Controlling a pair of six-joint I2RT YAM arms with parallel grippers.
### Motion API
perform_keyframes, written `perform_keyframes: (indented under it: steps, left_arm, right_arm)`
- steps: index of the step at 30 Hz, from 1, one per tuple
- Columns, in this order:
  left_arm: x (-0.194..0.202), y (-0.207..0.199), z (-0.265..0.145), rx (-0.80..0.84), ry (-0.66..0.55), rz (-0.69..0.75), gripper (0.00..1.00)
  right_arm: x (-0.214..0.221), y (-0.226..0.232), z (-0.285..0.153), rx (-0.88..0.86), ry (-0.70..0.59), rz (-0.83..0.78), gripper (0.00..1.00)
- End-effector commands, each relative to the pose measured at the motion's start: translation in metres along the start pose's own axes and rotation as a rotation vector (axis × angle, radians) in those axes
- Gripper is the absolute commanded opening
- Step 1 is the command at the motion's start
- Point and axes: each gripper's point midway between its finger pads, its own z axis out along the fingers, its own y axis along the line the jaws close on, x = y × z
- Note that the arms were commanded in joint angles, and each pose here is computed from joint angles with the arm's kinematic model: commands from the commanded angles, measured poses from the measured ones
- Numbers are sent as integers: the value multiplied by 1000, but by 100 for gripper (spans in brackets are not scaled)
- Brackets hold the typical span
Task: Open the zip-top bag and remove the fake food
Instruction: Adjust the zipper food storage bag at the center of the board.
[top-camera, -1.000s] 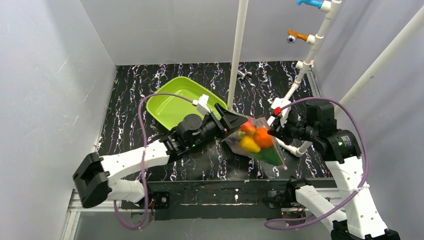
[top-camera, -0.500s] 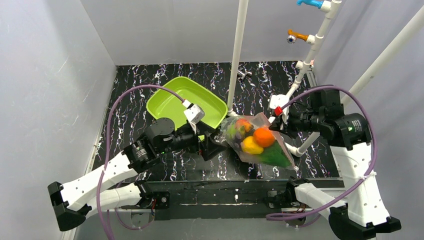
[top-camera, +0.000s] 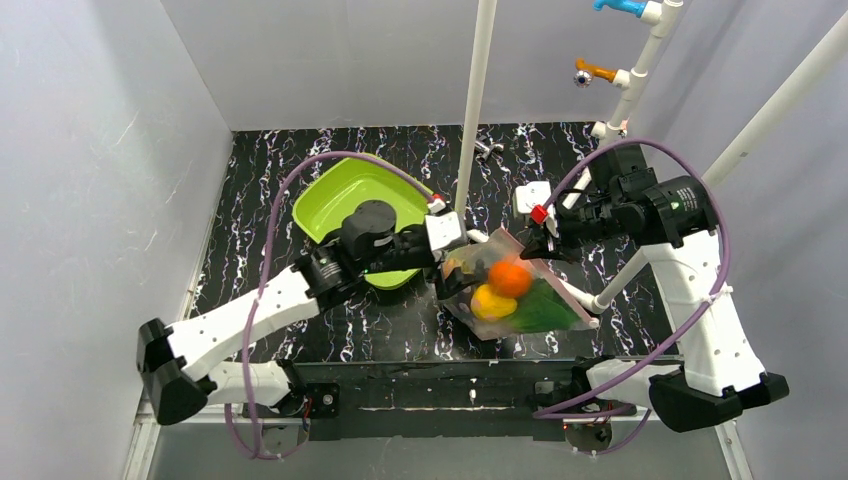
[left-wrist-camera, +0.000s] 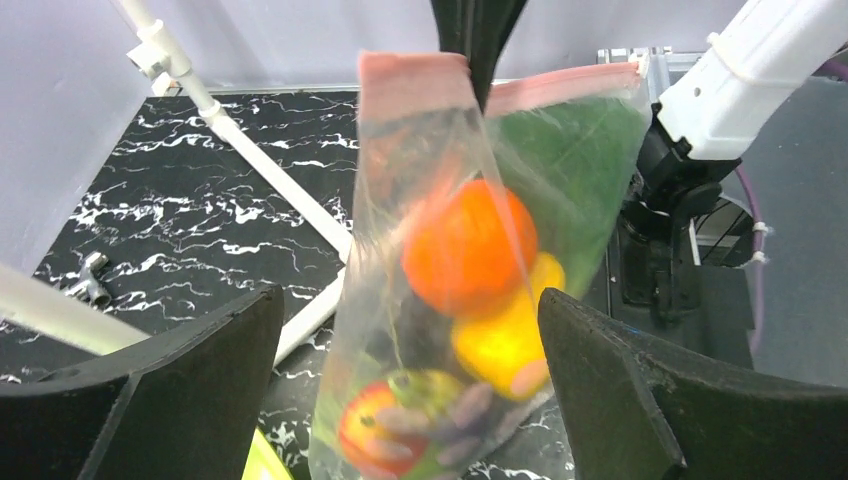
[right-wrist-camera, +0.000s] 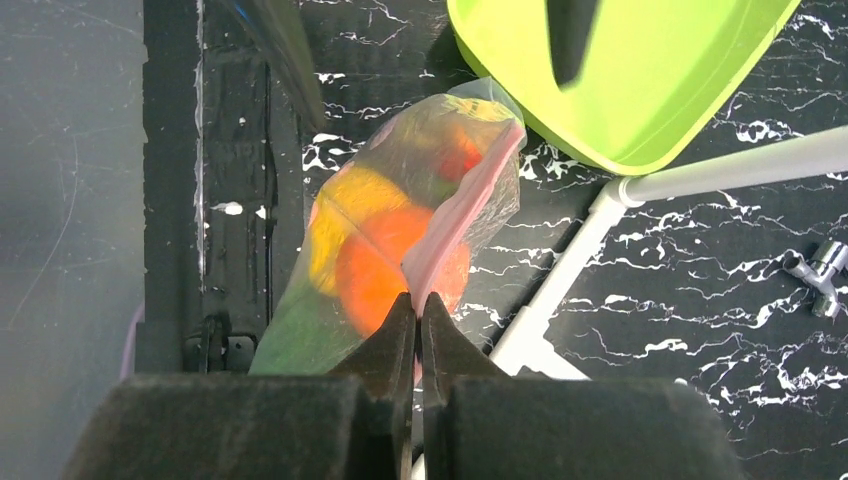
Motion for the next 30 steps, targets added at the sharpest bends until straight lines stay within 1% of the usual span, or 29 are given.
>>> perform_keyframes:
  steps: [1,3,4,8,11,12,13,14,15,16,17,18,19,20,21,22,23,25,26,28,30]
  left_arm:
    - [-32,5,18,84,-110,66,98]
    - [-37,-2,24,148,-145,29,97]
    - [-37,-6,28,179,-155,12,94]
    - [-32,-9,43,215,-152,-69,72]
    - [-30,-13,50,249,-170,-123,61]
    - [-28,-15,53,261,-170,-136,48]
    - [-26,-15,54,263,-163,-165,20]
    - [-25,-14,55,251,-153,-194,1]
    - [-23,-9,55,210,-141,-234,0]
    - [-23,-4,54,171,-136,-284,0]
    - [-26,2,50,115,-146,-349,0]
    - [-29,8,45,58,-171,-413,0]
    - [-32,15,39,-2,-211,-493,0]
    - [-25,21,33,-67,-241,-579,0]
    - [-25,26,26,-120,-286,-667,0]
    - [-27,33,18,-173,-334,-752,0]
    - [-26,37,12,-210,-371,-817,0]
    - [-27,44,2,-272,-422,-914,0]
    - [-27,46,0,-293,-427,-931,0]
    - [-28,55,-8,-360,-448,-962,0]
    - [-33,60,-16,-391,-481,-983,0]
  right_arm:
    - [-14,12,-3,-23,-53,-75,1]
    - [-12,13,-1,-29,-51,-72,1]
    - [-11,13,0,-32,-52,-70,1]
    - [-9,14,5,-50,-63,-57,1]
    - [-9,14,8,-53,-73,-40,1]
    - [-9,13,9,-51,-76,-24,1]
    - [-9,13,11,-51,-82,-12,1]
    - [-9,13,12,-48,-88,3,1]
    - [-9,11,13,-37,-94,24,2]
    - [-10,6,14,-11,-103,45,10]
    - [-8,3,13,10,-109,78,23]
    - [-9,1,13,23,-127,106,38]
    - [-7,-3,9,53,-153,159,56]
    - [-9,-1,6,45,-203,206,75]
    - [-10,1,2,46,-245,245,87]
    - [-11,2,-2,45,-290,287,95]
    - [-12,5,-4,38,-332,320,98]
    - [-10,11,-7,46,-379,357,98]
    - [-7,11,-8,72,-385,364,98]
    - [3,7,-10,145,-359,382,98]
    - [15,3,-9,197,-321,416,98]
